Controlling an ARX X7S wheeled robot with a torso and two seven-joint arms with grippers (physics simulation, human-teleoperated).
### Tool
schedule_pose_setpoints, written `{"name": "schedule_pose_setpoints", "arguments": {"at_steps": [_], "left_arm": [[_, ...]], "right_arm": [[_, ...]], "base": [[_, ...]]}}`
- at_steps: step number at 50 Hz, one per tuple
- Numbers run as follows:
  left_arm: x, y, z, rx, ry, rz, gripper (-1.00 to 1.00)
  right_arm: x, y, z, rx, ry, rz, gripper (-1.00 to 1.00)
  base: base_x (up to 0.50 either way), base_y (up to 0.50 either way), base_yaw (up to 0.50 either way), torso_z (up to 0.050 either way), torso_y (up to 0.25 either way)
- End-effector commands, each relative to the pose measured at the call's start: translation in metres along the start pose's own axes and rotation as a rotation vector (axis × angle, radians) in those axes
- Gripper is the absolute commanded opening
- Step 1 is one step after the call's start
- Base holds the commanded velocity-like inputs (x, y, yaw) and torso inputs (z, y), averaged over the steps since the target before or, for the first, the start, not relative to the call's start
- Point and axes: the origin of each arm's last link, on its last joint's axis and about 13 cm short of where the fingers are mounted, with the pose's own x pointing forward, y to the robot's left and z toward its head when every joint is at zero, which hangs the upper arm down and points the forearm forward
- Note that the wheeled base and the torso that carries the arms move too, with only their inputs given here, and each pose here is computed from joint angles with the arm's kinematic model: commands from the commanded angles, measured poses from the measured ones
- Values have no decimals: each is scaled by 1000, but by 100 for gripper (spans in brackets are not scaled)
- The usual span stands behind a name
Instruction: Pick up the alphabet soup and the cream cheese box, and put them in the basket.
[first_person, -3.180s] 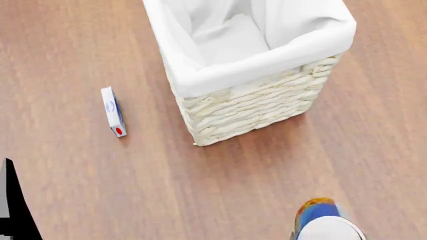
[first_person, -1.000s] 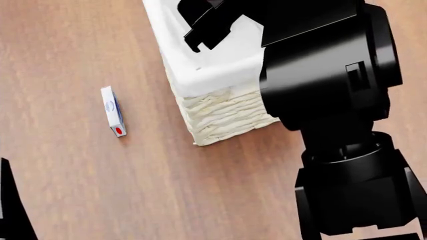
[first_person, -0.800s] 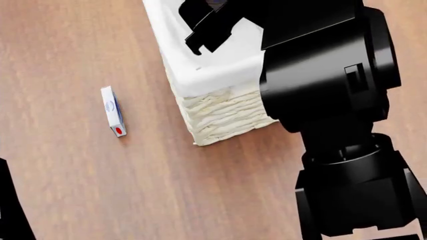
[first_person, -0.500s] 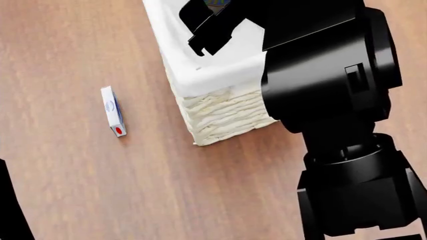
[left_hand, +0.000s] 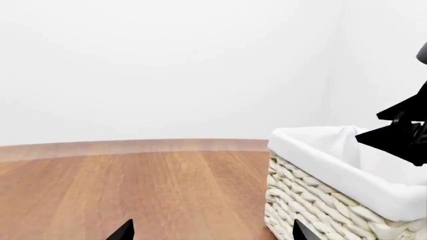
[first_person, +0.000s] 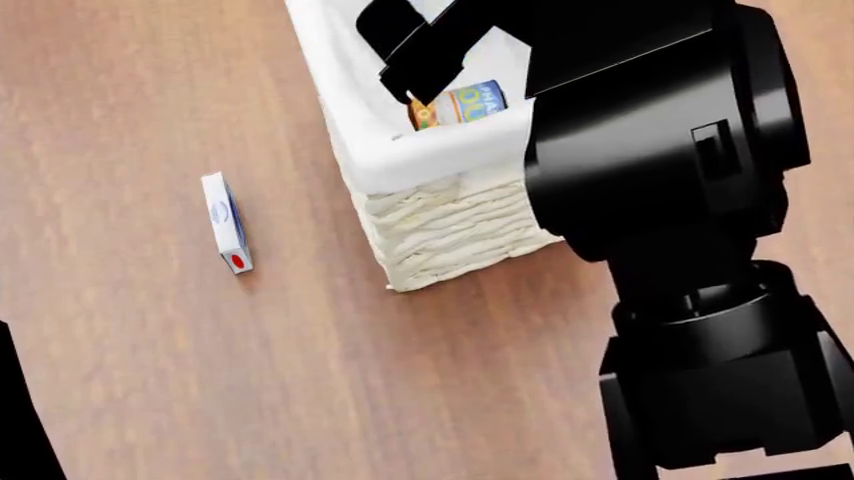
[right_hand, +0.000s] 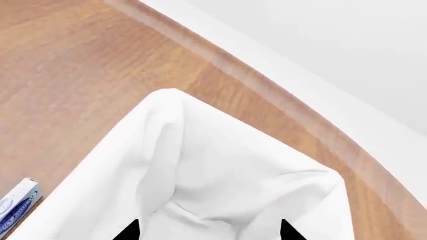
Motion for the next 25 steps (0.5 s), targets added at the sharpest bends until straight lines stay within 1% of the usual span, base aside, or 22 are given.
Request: {"name": "schedule_pose_setpoints", "arguments": {"at_steps": [1,3,5,6,8,10,12,13,14,15,16,18,20,21,22,23,24,25], "left_arm": [[-1,0,1,2,0,-1,100],[-1,0,1,3,1,-2,100],[-1,-1,0,1,2,-3,100],[-1,-1,0,1,1,-5,100],[-1,-1,1,-1,1,-5,100],[-1,-2,0,0,2,-9,100],[-1,-2,0,0,3,-11,100],[-1,-3,1,-4,0,-16,100],[-1,-4,1,-4,-1,-17,100],[-1,-4,1,-6,0,-18,100],[-1,-3,1,-6,0,-19,100],[-1,-3,-1,-3,2,-22,100],[-1,-4,0,-5,1,-24,100],[0,-5,1,-4,-3,-27,100],[0,-5,1,-6,-3,-26,100],[0,-6,2,-10,-4,-26,100],[-1,-6,1,-7,-4,-29,100],[-2,-6,1,-7,-3,-29,100]], "right_arm": [[-8,0,3,0,-27,-15,100],[-16,0,8,-8,-49,-25,100],[-25,-1,17,-35,-95,-38,100],[-38,-6,29,-3,-160,-61,100],[-50,-8,37,-13,-202,-84,100],[-69,-9,47,-6,-264,-119,100],[-83,-7,51,-43,-313,-164,100],[-95,-2,50,-31,-357,-188,100],[-101,1,49,-62,-369,-207,100],[-114,6,47,-15,-409,-220,100],[-120,9,46,-52,-418,-244,100],[-139,19,41,-71,-467,-301,100],[-145,28,34,-163,-510,-333,100],[-151,41,21,-129,-510,-333,100],[-153,44,17,-170,-514,-361,100],[-157,50,12,-169,-537,-372,100],[-161,58,2,-172,-534,-404,100],[-163,61,-2,-172,-550,-409,100]], "base": [[0,0,0,0,0],[0,0,0,0,0],[0,0,0,0,0],[0,0,0,0,0],[0,0,0,0,0],[0,0,0,0,0],[0,0,0,0,0],[0,0,0,0,0],[0,0,0,0,0],[0,0,0,0,0],[0,0,0,0,0],[0,0,0,0,0],[0,0,0,0,0],[0,0,0,0,0],[0,0,0,0,0],[0,0,0,0,0],[0,0,0,0,0],[0,0,0,0,0]]}}
